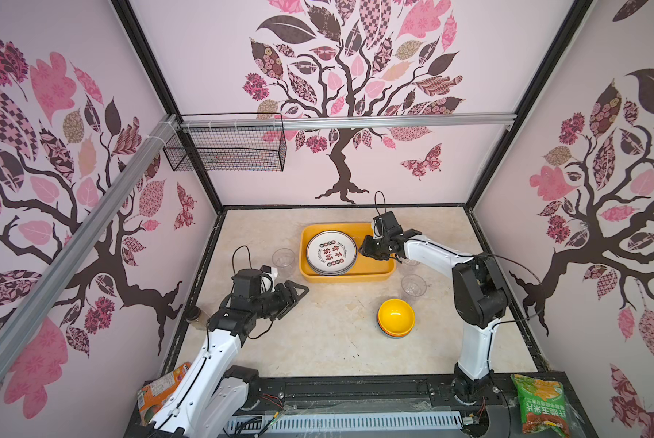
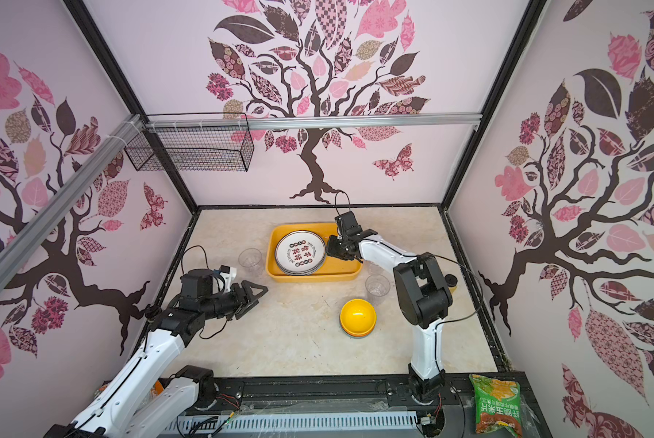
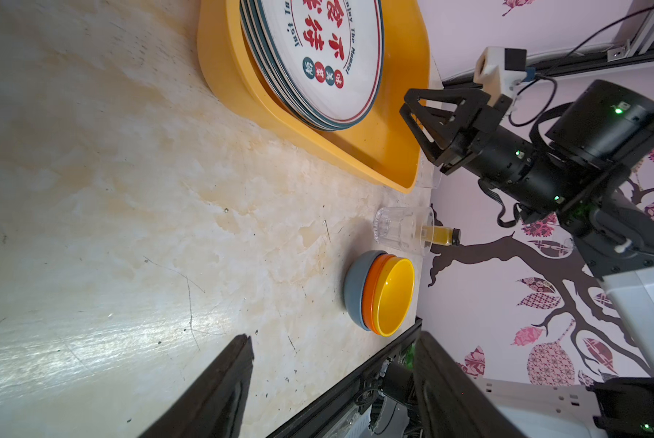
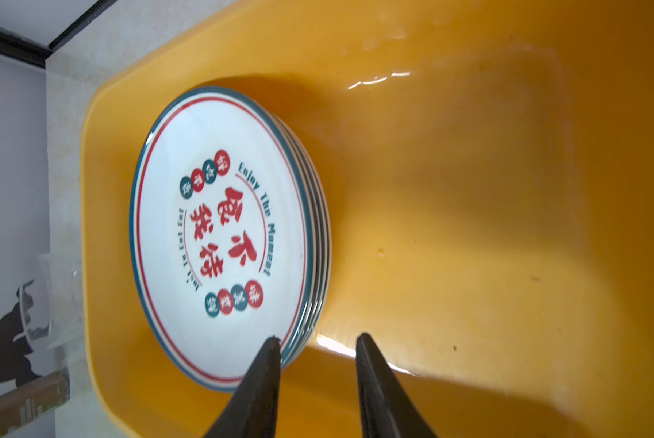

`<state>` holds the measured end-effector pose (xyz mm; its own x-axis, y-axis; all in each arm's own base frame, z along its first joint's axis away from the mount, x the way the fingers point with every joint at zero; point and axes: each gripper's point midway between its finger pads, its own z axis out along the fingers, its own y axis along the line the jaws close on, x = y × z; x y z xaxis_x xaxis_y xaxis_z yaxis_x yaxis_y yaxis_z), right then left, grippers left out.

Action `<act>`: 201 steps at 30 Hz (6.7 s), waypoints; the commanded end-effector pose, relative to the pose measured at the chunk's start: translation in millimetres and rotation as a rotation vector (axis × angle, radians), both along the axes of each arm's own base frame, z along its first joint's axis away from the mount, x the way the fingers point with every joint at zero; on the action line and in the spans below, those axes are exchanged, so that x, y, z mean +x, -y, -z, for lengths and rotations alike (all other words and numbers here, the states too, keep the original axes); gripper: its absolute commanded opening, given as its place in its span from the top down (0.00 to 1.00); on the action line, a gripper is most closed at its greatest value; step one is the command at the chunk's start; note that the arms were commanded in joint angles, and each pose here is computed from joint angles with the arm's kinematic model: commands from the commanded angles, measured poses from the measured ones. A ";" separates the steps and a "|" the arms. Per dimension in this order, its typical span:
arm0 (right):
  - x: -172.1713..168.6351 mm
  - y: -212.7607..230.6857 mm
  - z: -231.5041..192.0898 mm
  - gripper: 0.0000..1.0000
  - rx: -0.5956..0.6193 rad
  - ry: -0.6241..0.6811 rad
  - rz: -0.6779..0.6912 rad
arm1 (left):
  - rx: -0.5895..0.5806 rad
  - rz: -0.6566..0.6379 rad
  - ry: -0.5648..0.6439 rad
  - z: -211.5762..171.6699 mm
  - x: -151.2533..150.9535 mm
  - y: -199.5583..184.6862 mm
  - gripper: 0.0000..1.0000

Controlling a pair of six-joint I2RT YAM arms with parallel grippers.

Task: Place the mixed dishes into the plastic bin
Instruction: 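Move the right gripper to the bowl stack while the left gripper approaches it, then pinch the rim of the top yellow bowl with the right gripper, then lift the yellow bowl off the orange bowl with the right gripper, then carry the yellow bowl into the yellow bin with the right gripper, then lower the yellow bowl into the bin beside the plates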

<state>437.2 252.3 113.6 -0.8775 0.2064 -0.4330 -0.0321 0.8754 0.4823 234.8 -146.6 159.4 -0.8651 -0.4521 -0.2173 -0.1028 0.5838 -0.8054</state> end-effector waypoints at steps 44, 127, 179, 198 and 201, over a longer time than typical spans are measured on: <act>-242.1 141.4 19.9 0.59 -0.238 -0.333 0.121 | 0.455 0.642 0.122 13.3 -18.7 148.3 0.29; -48.7 74.3 -58.9 0.99 -0.197 -0.129 0.083 | 0.483 0.196 0.204 -25.9 10.3 51.5 0.24; 74.6 81.7 33.6 0.98 -0.176 -0.256 0.267 | 0.445 0.196 0.132 -4.6 4.8 55.9 0.24; 81.5 85.9 52.4 0.94 -0.203 -0.272 0.306 | 0.456 0.198 0.117 1.3 5.2 55.8 0.24; 81.7 86.7 54.1 0.93 -0.207 -0.274 0.312 | 0.454 0.196 0.119 1.5 4.6 55.0 0.24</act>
<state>509.6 168.7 67.3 -0.8837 0.3970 -0.2479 0.3327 0.9053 0.2639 240.6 -204.3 166.2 -0.8781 -0.1193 -0.4633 0.1288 0.8738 -0.4689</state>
